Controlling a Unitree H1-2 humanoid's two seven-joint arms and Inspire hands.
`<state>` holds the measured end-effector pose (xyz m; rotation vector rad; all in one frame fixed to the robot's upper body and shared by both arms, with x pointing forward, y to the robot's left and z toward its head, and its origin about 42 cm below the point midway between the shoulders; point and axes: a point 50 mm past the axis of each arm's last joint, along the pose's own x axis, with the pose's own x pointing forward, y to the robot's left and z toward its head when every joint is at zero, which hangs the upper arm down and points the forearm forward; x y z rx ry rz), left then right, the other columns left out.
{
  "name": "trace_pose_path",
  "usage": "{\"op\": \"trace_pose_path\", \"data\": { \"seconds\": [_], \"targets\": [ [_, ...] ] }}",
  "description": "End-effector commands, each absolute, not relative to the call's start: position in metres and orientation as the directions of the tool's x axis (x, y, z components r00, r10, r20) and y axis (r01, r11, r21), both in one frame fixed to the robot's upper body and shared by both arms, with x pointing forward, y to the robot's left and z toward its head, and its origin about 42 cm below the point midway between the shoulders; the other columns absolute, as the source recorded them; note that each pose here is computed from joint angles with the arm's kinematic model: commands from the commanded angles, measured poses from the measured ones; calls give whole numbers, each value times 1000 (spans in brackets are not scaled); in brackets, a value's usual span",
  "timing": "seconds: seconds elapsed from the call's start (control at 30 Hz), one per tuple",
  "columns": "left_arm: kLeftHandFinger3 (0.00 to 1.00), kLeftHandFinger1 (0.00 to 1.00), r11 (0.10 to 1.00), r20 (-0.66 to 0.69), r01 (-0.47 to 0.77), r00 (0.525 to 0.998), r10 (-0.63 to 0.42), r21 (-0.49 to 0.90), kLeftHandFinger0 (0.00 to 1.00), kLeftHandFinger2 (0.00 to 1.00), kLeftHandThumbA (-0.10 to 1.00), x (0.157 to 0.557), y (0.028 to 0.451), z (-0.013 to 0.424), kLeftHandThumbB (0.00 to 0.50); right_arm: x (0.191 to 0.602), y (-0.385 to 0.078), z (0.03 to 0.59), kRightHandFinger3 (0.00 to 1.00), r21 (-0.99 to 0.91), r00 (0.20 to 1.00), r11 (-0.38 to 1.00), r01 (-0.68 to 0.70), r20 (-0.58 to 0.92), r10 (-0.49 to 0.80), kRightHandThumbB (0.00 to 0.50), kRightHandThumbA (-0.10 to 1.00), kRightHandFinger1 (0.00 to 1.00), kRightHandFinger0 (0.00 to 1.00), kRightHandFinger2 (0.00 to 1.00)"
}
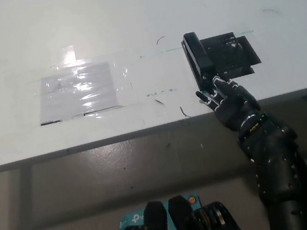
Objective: A stapler is kept infront of the robot on the black mark on the desk and the robot uses its right hand to lift the top of the stapler to open it
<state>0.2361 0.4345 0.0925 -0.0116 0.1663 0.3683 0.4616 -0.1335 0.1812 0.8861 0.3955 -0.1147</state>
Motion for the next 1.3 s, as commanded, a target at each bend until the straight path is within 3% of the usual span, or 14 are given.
{"op": "trace_pose_path", "data": {
  "seconds": [0.0,0.17,0.23,0.37,0.5,0.53,0.57,0.67,0.83,0.9,1.03,1.1,1.27],
  "targets": [
    [892,572,933,-116,-360,926,359,18,531,733,338,239,439,105,111,480,-126,197,901,730,929,644,229,-362,80,0,361,459,427,606],
    [876,570,930,-123,-367,922,366,19,524,737,336,239,438,105,125,491,-126,205,881,737,933,638,221,-351,83,0,347,481,426,656],
    [921,587,934,-123,-357,926,358,31,550,758,346,239,438,104,105,498,-122,217,850,756,943,621,206,-322,79,0,328,439,322,642],
    [901,587,933,-119,-359,925,360,28,551,754,336,239,438,104,105,510,-114,239,818,786,958,594,173,-273,82,0,292,463,411,625],
    [900,592,938,-119,-344,931,345,26,561,741,337,235,439,102,104,517,-106,251,850,796,962,584,158,-258,93,0,297,464,370,639],
    [900,586,935,-126,-353,927,354,37,552,727,356,234,437,103,108,524,-101,263,882,807,963,573,142,-246,108,0,321,483,391,684],
    [923,609,939,-120,-344,931,344,21,567,744,344,234,437,102,95,527,-99,269,847,806,966,577,133,-236,107,0,323,473,388,665],
    [923,604,933,-132,-357,924,358,36,575,748,372,233,438,101,124,532,-93,283,864,811,973,577,92,-195,119,0,322,511,412,730],
    [884,569,930,-135,-367,921,365,11,547,697,322,232,438,99,128,539,-84,310,767,817,981,574,59,-154,119,0,297,360,301,552],
    [899,603,936,-132,-350,927,351,28,568,733,347,231,438,99,105,541,-82,323,701,804,984,593,54,-142,104,0,277,331,284,497],
    [891,583,932,-138,-361,922,362,35,563,725,334,228,438,96,108,541,-79,331,704,799,986,600,35,-127,111,0,277,332,293,504],
    [905,601,937,-137,-348,928,347,17,594,758,315,227,439,94,79,541,-78,336,731,802,986,596,19,-113,121,0,281,349,302,528],
    [887,583,931,-146,-363,920,363,31,551,727,334,226,438,94,109,543,-79,335,736,807,985,590,6,-105,134,0,267,371,303,533]
  ]
}}
